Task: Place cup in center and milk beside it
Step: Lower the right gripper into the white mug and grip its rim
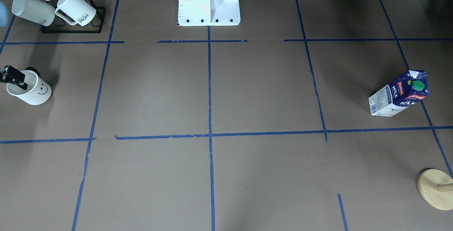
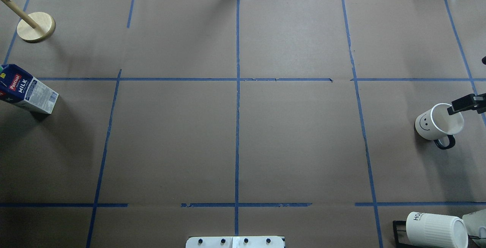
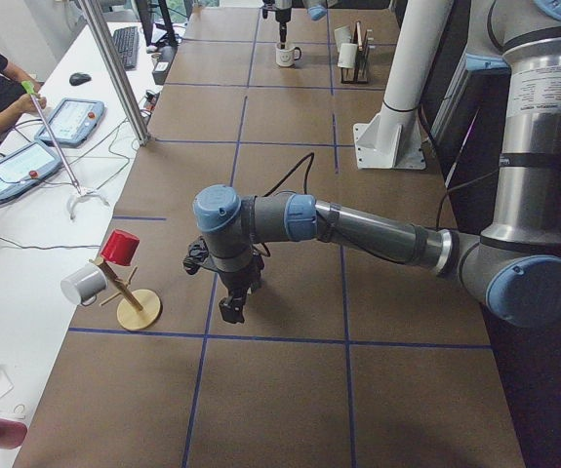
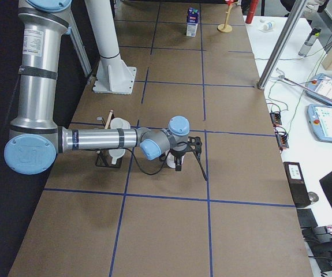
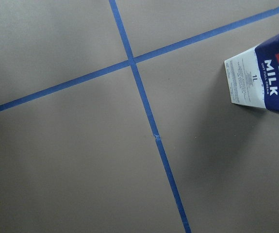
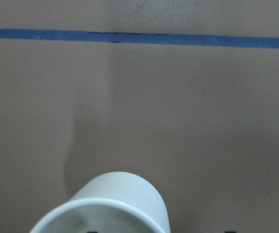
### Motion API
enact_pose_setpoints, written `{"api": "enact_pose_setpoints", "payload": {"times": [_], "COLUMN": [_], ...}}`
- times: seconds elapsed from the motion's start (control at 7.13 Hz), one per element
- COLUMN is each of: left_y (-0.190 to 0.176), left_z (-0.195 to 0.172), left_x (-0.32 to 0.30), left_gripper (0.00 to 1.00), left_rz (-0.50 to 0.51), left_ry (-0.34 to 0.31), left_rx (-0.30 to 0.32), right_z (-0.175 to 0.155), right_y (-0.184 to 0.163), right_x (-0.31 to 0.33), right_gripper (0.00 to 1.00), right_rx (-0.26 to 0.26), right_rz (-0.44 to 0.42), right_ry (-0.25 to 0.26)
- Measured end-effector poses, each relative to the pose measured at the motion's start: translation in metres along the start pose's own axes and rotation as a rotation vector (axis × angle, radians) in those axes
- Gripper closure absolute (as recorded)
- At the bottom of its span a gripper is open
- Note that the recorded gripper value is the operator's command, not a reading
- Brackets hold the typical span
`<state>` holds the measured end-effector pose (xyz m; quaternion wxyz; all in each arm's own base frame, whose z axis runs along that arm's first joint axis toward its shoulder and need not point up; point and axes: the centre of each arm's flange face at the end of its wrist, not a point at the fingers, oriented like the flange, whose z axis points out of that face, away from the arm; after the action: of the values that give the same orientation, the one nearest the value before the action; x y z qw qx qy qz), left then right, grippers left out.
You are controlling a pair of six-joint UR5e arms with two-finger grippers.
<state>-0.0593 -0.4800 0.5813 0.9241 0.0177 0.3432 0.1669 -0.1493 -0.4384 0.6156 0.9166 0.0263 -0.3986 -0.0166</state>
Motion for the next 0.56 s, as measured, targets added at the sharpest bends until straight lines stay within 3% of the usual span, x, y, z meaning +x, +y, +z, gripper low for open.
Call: {"api": "enact_pose_setpoints", "payload": {"times": [0.28, 0.56], "left_y": [0.000, 0.000], "left_z": [0.000, -0.001], "left_x": [0.001, 0.001], "left_gripper": [0.00, 0.00], "left_rz": [0.002, 0.007], "left_ry": [0.001, 0.003], "left_rx": [0.002, 0.004], "right_z": [0.001, -0.025], "right_y": [0.001, 0.000], "right_x": [-0.005, -0.047], "right_gripper": [1.00, 1.00], "right_rx": [0.001, 0.029], "right_rz": [0.008, -0.019], "right_ry": [-0.005, -0.059]}}
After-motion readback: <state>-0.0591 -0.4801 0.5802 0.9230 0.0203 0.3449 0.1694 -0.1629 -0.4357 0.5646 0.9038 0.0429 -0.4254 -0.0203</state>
